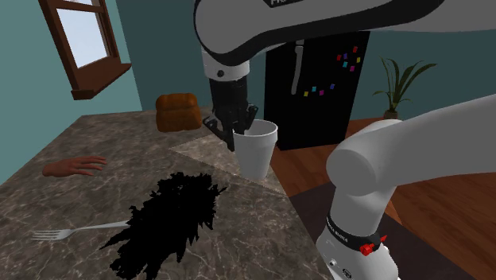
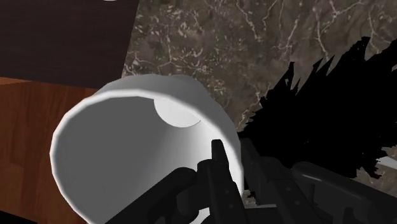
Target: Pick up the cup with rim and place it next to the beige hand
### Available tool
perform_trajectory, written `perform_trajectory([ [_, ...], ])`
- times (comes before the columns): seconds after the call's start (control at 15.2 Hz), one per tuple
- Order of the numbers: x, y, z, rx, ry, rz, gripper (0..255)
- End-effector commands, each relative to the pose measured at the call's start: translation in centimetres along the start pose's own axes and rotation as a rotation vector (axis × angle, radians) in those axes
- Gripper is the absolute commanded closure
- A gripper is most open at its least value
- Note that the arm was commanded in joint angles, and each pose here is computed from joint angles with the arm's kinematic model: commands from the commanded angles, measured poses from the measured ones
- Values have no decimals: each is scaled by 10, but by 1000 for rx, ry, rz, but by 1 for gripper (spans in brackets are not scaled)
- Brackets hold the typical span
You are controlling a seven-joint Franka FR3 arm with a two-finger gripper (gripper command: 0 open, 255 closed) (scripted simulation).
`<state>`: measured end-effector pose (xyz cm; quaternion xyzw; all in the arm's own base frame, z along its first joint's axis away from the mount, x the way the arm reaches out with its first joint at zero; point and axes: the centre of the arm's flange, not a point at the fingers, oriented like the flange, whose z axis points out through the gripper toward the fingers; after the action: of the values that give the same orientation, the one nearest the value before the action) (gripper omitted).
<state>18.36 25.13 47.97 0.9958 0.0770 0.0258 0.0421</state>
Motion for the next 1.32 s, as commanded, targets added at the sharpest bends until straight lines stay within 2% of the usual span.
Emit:
perform_trajectory([
  [0.0, 1, 0, -10, 0, 0, 0, 255],
  [1.12, 5, 8, -95, 0, 0, 0, 255],
  [1.25, 25, -10, -96, 0, 0, 0, 255],
])
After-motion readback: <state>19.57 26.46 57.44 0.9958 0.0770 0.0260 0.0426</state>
